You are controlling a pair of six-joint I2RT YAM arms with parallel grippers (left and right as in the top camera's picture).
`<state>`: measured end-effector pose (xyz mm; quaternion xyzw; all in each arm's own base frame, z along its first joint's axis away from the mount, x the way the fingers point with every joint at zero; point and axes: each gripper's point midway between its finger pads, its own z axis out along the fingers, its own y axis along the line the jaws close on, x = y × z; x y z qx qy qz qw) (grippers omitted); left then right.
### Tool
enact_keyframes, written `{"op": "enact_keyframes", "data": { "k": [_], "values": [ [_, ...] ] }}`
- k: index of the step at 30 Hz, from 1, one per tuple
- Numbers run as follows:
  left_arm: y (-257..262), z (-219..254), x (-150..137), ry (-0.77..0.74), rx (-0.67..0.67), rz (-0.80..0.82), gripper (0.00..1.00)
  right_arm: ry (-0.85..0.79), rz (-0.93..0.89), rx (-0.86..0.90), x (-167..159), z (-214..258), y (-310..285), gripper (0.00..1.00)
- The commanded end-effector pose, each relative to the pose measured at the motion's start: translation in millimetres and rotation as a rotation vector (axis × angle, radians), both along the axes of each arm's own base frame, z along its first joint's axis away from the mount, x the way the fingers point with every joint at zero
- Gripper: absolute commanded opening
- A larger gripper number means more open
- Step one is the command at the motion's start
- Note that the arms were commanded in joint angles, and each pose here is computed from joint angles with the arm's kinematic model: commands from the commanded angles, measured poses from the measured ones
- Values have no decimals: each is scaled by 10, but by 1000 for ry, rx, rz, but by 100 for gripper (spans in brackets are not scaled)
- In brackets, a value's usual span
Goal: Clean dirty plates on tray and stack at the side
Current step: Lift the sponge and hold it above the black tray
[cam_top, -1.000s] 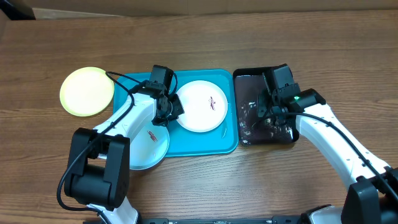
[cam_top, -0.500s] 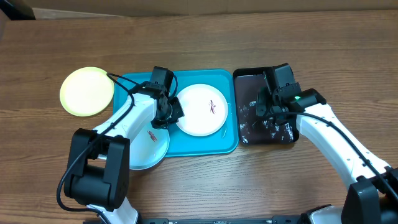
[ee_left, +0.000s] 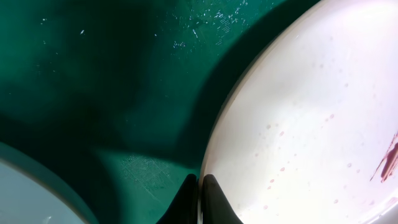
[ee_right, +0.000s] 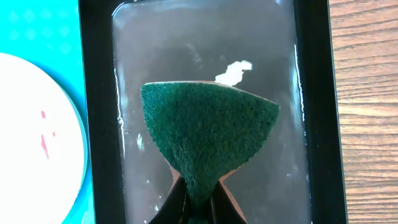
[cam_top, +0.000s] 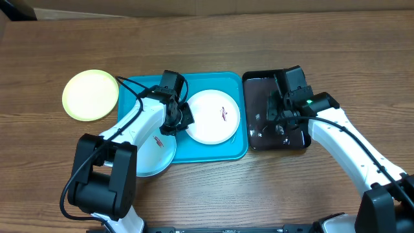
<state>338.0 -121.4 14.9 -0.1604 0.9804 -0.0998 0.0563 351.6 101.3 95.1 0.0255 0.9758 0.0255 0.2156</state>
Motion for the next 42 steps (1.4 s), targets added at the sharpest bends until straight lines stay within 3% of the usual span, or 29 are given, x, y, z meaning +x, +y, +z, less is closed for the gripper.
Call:
{"op": "enact_keyframes", "data": {
  "k": [1,7,12,15,19,32,35,37,42],
  "values": [
    [-24,44,-22,-12,1,-29,4,-6,-4,2,14,2,-21,4],
    [-25,44,-20,-12,1,-29,4,6,44,92,0,14,158,4],
    [-23,43,-25,-10,1,-29,4,-1,-13,88,30,17,81,4],
    [-23,43,-23,-11,2,-29,4,-18,51,87,62,41,127,4],
    [-24,44,-19,-13,1,-29,4,-32,-8,115,111,67,111,4],
    [-50,46,-19,-16,0,-35,4,-74,17,102,265,736,124,4],
    [-46,51,17,-32,3,-33,15,-67,26,111,248,719,155,4],
    [-57,55,27,-36,0,-34,4,-67,38,115,241,719,199,4],
    [-117,54,-4,-32,-3,-51,4,-72,55,107,237,722,243,4]
  ]
}}
